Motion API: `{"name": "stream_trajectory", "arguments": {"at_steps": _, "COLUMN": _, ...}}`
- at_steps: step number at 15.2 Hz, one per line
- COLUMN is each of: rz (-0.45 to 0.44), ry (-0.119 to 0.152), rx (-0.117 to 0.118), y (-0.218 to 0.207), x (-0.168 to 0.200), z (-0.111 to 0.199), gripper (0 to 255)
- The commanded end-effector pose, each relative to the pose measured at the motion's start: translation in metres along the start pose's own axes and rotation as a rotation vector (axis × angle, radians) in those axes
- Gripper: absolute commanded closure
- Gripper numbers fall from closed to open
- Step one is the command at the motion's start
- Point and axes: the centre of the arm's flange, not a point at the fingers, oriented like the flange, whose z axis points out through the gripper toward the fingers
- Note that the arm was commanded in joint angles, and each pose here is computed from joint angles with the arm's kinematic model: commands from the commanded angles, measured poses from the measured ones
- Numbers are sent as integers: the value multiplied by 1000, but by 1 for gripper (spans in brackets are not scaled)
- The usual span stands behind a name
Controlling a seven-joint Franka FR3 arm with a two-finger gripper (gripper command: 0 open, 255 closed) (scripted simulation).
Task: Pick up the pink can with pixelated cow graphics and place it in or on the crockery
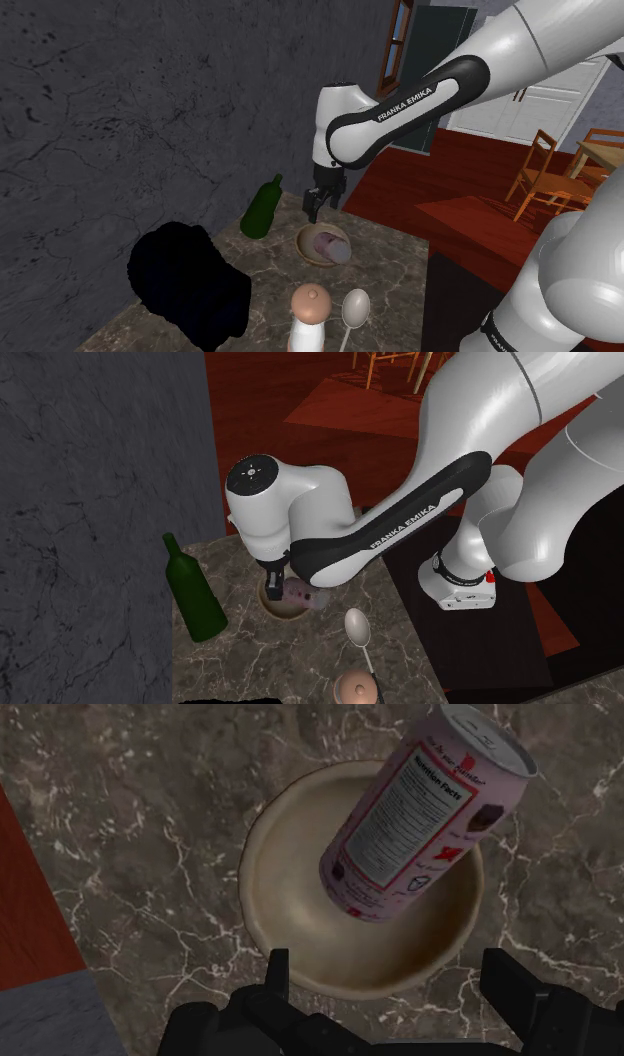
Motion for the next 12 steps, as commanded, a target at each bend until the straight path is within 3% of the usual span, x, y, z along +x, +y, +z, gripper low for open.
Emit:
{"name": "stream_trajectory", "arguments": {"at_steps": 1, "rz": 0, "ry": 0, "rx": 0, "y": 0, "x": 0, "z": -13, "gripper": 0}}
{"name": "stream_trajectory", "arguments": {"at_steps": 4, "rz": 0, "ry": 0, "rx": 0, "y": 0, "x": 0, "z": -50, "gripper": 0}}
{"name": "stream_trajectory", "arguments": {"at_steps": 12, "rz": 0, "ry": 0, "rx": 0, "y": 0, "x": 0, "z": -50, "gripper": 0}}
